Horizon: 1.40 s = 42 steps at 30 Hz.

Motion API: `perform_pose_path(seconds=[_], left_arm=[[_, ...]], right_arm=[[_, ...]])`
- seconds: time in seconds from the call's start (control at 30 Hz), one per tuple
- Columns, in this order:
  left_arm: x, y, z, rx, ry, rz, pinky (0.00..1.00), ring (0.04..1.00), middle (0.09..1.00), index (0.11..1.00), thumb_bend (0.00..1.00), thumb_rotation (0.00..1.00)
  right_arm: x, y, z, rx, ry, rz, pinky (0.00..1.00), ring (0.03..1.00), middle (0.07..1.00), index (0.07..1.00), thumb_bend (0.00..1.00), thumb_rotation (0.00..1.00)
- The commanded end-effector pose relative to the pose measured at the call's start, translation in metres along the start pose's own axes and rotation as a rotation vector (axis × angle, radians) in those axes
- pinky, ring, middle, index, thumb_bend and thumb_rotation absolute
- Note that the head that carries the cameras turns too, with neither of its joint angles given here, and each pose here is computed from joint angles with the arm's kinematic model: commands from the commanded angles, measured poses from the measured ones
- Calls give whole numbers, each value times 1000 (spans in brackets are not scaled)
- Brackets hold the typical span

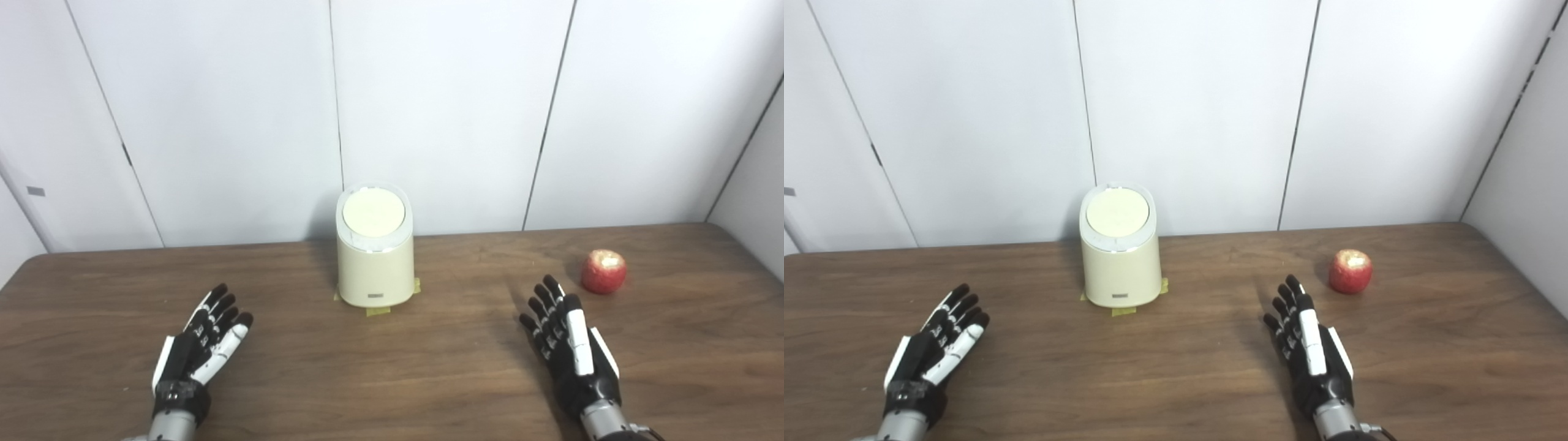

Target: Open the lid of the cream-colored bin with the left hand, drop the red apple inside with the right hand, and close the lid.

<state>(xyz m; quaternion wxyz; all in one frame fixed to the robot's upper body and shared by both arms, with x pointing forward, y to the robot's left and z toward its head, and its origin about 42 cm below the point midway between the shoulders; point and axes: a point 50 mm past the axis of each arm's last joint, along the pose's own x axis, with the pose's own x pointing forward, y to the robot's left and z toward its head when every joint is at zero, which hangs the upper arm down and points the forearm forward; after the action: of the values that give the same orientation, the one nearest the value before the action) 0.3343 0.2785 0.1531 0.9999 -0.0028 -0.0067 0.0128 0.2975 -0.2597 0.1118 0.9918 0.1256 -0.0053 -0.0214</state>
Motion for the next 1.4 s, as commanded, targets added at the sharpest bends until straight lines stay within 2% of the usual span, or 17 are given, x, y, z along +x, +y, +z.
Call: perform_pose_path(seconds=[0.0, 0.13, 0.17, 0.27, 0.43, 0.67, 0.77, 0.83, 0.9, 1.03, 1.17, 1.27, 1.37], left_arm=[[25, -9, 53, 35, -146, -47, 907, 910, 914, 924, 697, 301], [49, -18, 98, 136, -211, -56, 812, 862, 877, 883, 723, 237], [55, -20, 111, 180, -227, -61, 840, 864, 874, 874, 741, 245], [70, -25, 142, 286, -273, -80, 829, 852, 874, 883, 839, 238], [91, -40, 174, 348, -298, -118, 809, 881, 895, 909, 913, 147], [121, -57, 189, 383, -305, -151, 805, 889, 906, 911, 934, 141], [135, -64, 196, 410, -296, -162, 834, 892, 911, 928, 956, 166], [141, -68, 202, 453, -288, -176, 860, 914, 933, 981, 944, 181], [145, -72, 207, 508, -290, -189, 864, 927, 949, 995, 937, 174], [151, -82, 212, 601, -304, -193, 841, 933, 963, 997, 951, 169], [160, -94, 213, 699, -310, -213, 864, 963, 991, 1000, 952, 146], [166, -104, 212, 784, -317, -212, 823, 965, 1000, 1000, 962, 169], [171, -116, 210, 827, -324, -220, 823, 961, 990, 1000, 974, 177]], right_arm=[[7, 1, 6, 11, -32, 17, 932, 985, 990, 978, 626, 857], [6, 0, 5, 5, -34, 16, 922, 980, 987, 979, 617, 859], [7, -1, 4, -1, -37, 17, 922, 981, 988, 983, 609, 865], [7, -2, 3, -3, -37, 13, 917, 975, 981, 984, 612, 837], [7, -2, 2, 2, -37, 15, 930, 982, 983, 984, 620, 811], [6, -3, 0, -5, -37, 18, 932, 983, 983, 987, 621, 809], [5, -4, 0, -3, -38, 14, 930, 984, 984, 990, 617, 813], [5, -5, 0, -5, -39, 12, 923, 984, 984, 992, 621, 817], [5, -4, 1, -6, -37, 9, 921, 983, 981, 990, 625, 818], [4, -4, 1, -5, -37, 11, 917, 982, 977, 984, 633, 811], [3, -3, 1, -3, -34, 6, 912, 978, 972, 980, 632, 813], [2, -2, 1, -7, -31, 4, 907, 975, 968, 978, 625, 816], [1, -2, 1, -8, -30, 3, 906, 972, 964, 975, 622, 819]])
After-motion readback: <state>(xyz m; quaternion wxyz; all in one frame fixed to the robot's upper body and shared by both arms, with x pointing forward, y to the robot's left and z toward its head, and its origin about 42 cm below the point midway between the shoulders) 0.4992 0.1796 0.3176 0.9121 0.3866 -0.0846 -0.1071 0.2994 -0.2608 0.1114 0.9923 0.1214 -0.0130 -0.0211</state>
